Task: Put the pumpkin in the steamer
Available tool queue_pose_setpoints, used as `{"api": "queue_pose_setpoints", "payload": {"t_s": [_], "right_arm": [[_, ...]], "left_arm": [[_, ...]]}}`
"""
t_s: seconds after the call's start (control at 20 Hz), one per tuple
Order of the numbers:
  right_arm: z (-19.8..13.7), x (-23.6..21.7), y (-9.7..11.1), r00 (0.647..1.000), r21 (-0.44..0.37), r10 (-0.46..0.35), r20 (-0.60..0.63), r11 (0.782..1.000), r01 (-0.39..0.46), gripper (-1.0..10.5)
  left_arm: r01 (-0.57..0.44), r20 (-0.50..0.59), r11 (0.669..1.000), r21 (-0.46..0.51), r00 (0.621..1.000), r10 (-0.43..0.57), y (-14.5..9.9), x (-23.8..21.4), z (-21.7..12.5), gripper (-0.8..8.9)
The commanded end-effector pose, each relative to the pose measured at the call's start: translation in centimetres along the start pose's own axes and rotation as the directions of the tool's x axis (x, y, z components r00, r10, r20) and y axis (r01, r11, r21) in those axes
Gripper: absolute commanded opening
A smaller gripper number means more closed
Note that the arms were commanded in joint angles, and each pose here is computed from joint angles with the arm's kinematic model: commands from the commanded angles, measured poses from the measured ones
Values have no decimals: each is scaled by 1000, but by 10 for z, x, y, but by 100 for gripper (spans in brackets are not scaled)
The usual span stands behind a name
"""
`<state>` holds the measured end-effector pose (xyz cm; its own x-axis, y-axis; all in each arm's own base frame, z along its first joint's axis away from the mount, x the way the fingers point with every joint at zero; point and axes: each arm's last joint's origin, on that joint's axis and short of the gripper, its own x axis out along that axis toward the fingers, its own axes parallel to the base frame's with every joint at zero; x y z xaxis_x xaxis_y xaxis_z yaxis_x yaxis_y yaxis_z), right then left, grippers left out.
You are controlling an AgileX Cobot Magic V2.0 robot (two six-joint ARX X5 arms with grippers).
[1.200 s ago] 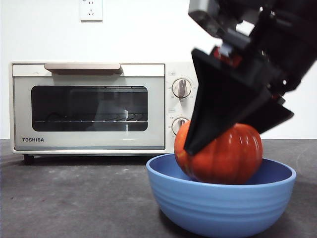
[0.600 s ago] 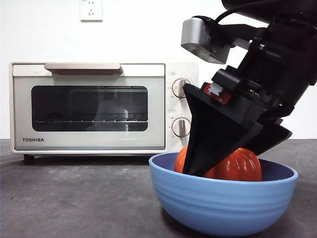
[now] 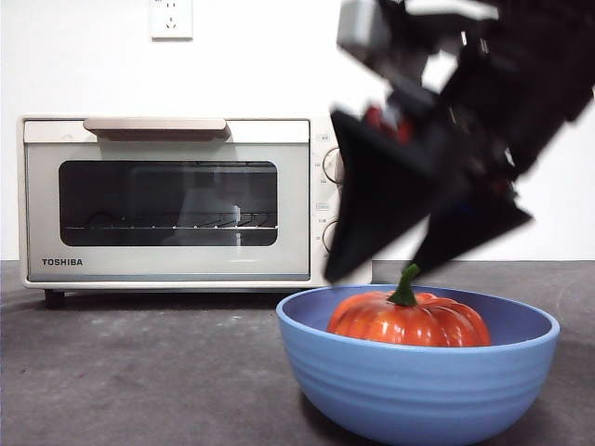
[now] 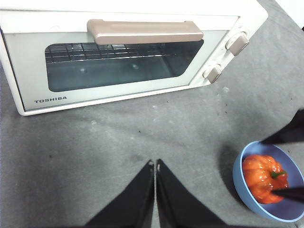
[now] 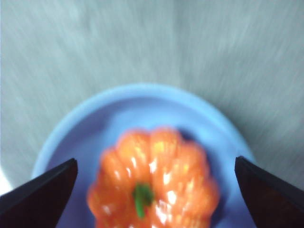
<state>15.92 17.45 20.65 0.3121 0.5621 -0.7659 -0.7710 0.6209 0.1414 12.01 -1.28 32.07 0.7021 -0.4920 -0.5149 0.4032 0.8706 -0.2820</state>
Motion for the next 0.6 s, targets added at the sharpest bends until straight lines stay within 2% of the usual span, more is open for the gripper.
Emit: {"api": "queue_pose_setpoints", "payload": {"t_s": [0.05, 0.2, 0.4, 0.6], "right_arm": [[19, -17, 6, 998, -13, 10, 69, 1000, -9, 562], [35, -42, 7, 992, -8, -10, 124, 1000, 11, 561], [44, -70, -6, 984, 82, -42, 170, 996, 29, 556], [37, -92, -28, 978, 176, 18, 206, 983, -55, 552]], "left_arm": [[5, 20, 1000, 31, 1000, -5, -2, -2, 5, 15], [5, 20, 1000, 31, 1000, -5, -2, -2, 5, 15], [5, 20, 1000, 30, 1000, -6, -2, -2, 5, 15], [5, 19, 1000, 30, 1000, -5, -2, -2, 5, 15]]}}
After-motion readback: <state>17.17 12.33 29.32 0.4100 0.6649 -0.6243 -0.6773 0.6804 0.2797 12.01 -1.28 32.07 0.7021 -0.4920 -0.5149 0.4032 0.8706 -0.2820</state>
